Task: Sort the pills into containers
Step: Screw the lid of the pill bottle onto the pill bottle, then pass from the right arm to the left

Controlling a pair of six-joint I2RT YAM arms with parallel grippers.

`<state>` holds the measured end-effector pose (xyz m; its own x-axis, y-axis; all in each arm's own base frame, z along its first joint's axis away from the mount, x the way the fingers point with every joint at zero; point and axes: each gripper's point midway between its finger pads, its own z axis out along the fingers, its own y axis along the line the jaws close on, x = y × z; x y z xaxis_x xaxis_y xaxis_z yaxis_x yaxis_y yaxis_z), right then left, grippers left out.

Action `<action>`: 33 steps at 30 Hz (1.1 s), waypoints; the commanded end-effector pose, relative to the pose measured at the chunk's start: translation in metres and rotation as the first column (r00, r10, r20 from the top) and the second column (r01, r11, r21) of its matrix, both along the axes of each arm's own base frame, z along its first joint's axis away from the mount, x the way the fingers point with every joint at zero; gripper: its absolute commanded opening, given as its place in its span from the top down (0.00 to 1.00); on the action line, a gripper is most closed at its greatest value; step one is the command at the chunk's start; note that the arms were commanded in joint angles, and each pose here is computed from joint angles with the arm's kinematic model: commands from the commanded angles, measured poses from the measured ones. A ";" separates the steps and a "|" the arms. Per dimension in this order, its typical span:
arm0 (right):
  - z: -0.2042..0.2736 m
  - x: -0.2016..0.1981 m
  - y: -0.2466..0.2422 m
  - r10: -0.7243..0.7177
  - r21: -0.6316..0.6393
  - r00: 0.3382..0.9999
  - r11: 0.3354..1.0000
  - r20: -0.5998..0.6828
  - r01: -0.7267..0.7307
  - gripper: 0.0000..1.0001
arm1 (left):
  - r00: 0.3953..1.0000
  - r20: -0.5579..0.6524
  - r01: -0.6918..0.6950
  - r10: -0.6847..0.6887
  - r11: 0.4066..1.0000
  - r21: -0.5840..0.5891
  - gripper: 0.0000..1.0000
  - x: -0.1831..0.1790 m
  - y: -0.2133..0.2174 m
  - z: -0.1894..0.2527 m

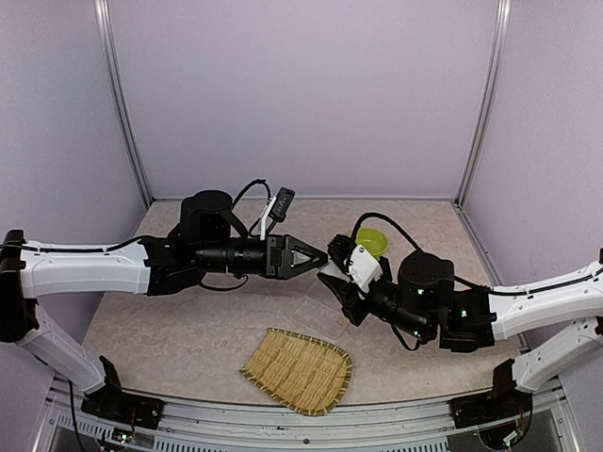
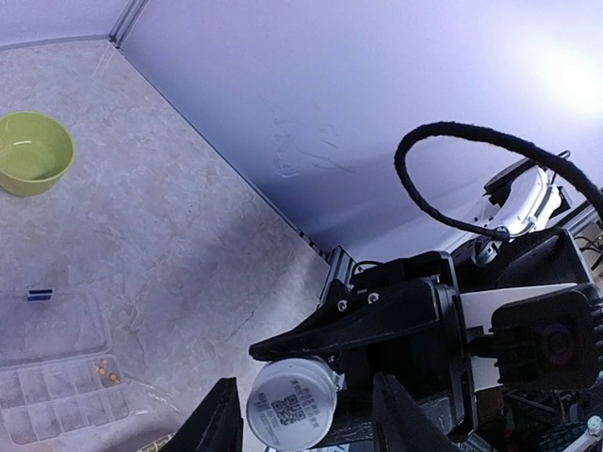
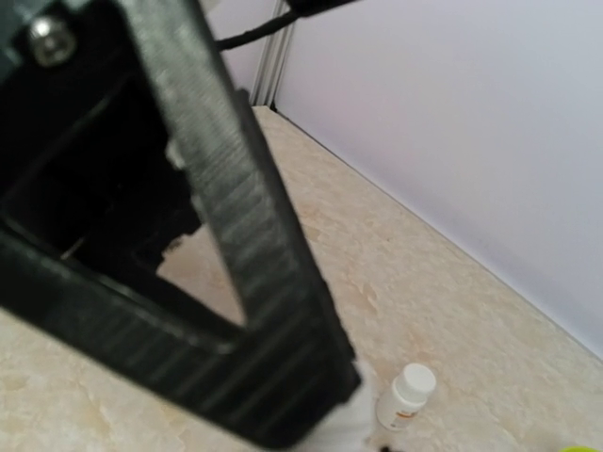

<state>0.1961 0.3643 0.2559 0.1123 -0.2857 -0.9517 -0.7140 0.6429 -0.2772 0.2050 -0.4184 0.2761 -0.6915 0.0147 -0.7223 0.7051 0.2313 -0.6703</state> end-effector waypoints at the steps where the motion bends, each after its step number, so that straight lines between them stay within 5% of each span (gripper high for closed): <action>1: 0.010 0.004 0.000 -0.017 0.016 1.000 1.000 0.017 0.017 0.76 | 1.000 0.021 0.008 -0.008 1.000 -0.025 0.57 0.003 -0.001 0.011; 19: 0.016 -0.001 0.003 0.015 0.065 0.999 0.998 -0.028 -0.013 0.76 | 0.994 0.070 0.082 -0.080 0.996 -0.028 0.95 -0.009 -0.009 0.012; 33: 0.035 -0.032 0.007 0.244 0.291 0.924 0.944 -0.295 -0.157 0.74 | 0.940 0.219 0.285 -0.262 0.955 -0.084 1.00 -0.050 -0.003 0.023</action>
<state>0.1763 0.3633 0.2643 -0.0994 -0.1321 -0.9862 -0.8211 0.5707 0.0063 0.1895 -0.4205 0.2810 -0.5961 0.0646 -0.8003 0.8016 0.1059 -0.5884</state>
